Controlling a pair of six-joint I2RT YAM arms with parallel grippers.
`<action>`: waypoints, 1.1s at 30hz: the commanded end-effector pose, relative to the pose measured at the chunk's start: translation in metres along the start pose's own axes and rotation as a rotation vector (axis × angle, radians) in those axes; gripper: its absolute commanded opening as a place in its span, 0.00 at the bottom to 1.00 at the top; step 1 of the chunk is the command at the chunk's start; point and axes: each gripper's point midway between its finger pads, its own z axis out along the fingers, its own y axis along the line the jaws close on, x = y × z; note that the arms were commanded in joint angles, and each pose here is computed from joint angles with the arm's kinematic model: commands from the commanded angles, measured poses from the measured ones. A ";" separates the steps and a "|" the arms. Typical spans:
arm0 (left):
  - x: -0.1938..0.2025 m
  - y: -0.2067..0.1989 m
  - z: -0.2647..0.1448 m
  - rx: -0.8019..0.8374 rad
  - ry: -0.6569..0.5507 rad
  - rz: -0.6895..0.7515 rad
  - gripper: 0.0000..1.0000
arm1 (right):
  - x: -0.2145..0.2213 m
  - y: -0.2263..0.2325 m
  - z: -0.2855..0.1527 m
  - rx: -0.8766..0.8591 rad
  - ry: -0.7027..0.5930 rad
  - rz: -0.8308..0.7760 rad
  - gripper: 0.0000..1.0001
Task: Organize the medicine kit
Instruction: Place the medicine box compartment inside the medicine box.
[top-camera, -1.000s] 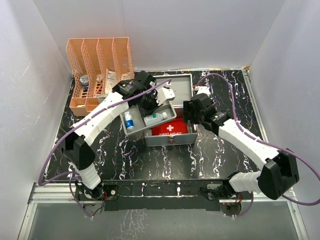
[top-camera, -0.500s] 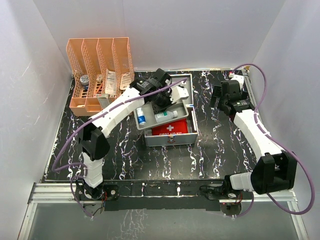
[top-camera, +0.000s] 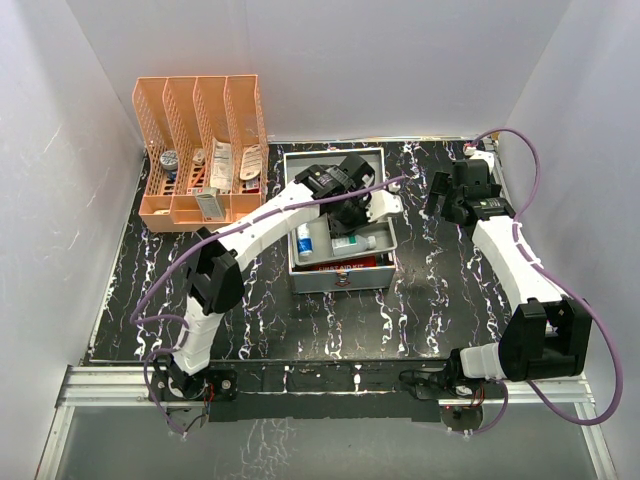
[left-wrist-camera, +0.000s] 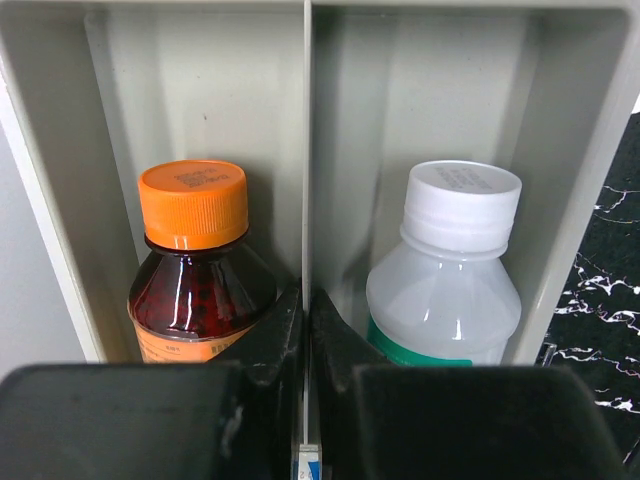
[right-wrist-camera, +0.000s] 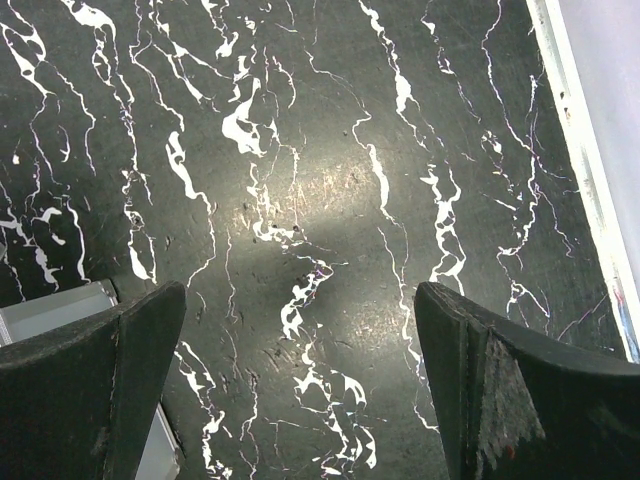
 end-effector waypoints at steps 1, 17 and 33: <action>-0.020 0.006 -0.021 -0.034 -0.061 0.050 0.00 | -0.026 0.002 -0.004 -0.031 -0.087 0.023 0.98; 0.006 -0.009 -0.010 0.044 0.026 0.087 0.00 | -0.013 -0.002 -0.003 -0.047 -0.067 0.056 0.99; 0.016 -0.021 0.012 0.064 0.043 0.088 0.00 | -0.008 -0.009 -0.011 -0.044 -0.068 0.060 0.98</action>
